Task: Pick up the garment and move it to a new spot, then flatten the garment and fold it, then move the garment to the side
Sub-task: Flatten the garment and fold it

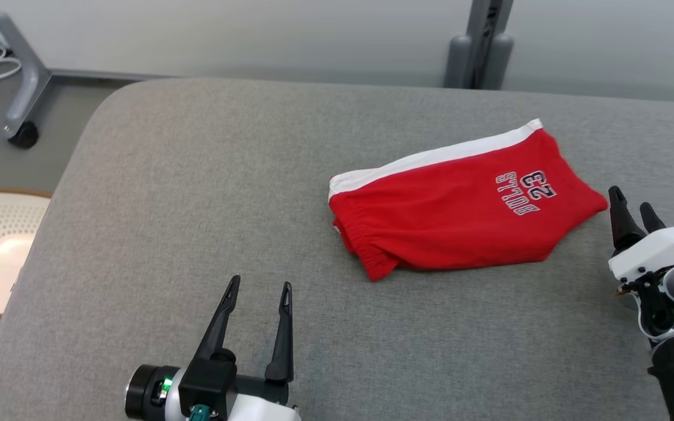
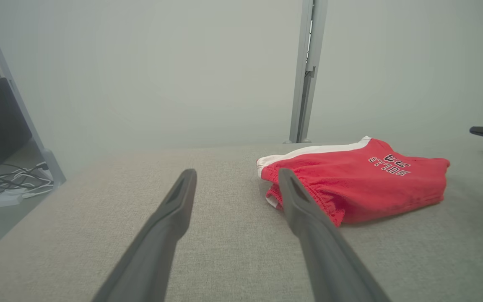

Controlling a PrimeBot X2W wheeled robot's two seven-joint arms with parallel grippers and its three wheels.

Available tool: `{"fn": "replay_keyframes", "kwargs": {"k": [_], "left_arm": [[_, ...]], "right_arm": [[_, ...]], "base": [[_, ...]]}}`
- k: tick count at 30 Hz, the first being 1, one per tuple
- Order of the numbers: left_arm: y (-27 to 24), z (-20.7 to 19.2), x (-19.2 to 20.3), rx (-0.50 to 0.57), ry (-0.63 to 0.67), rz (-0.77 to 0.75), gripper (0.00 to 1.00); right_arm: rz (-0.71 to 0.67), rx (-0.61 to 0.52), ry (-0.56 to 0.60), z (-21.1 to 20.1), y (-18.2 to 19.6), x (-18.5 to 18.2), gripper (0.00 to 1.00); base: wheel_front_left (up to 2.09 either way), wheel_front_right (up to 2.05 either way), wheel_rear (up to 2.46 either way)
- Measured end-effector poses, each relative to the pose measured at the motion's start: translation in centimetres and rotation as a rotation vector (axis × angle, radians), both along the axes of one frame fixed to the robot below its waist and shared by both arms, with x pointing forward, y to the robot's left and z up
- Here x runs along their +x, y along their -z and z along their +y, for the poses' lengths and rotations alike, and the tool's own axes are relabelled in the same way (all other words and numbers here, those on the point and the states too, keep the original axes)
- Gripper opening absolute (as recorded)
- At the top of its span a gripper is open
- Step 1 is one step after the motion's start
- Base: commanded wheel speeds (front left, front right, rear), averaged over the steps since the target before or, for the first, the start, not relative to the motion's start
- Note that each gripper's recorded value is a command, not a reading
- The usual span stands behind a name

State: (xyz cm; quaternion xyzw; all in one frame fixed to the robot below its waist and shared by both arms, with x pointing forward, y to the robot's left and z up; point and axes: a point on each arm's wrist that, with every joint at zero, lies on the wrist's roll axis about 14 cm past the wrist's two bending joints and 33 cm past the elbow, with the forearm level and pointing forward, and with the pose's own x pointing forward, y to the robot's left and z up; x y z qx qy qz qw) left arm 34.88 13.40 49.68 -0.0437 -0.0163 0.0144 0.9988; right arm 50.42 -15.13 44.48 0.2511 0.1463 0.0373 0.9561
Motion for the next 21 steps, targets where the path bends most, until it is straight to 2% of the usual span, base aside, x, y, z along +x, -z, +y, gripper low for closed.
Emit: {"fn": "replay_keyframes", "kwargs": {"k": [5,11,20,21], "left_arm": [[0.8,0.3,0.7,0.01,0.0,0.025,1.0],[3.7,0.6,0.9,-0.028,0.001,0.12,1.0],[3.9,0.6,1.8,-0.015,0.012,0.121,1.0],[3.8,0.6,1.9,-0.014,0.011,0.119,1.0]], "right_arm": [[0.1,0.023,0.007,0.0,2.6,1.7,1.0],[0.237,-0.015,-0.021,0.4,6.5,2.4,1.0],[0.294,-0.025,-0.071,2.2,7.9,2.9,1.0],[0.299,-0.022,-0.075,2.3,7.9,2.9,0.88]], "base": [[0.0,0.0,0.0],[0.0,0.0,0.0],[0.0,0.0,0.0],[0.0,0.0,0.0]]}}
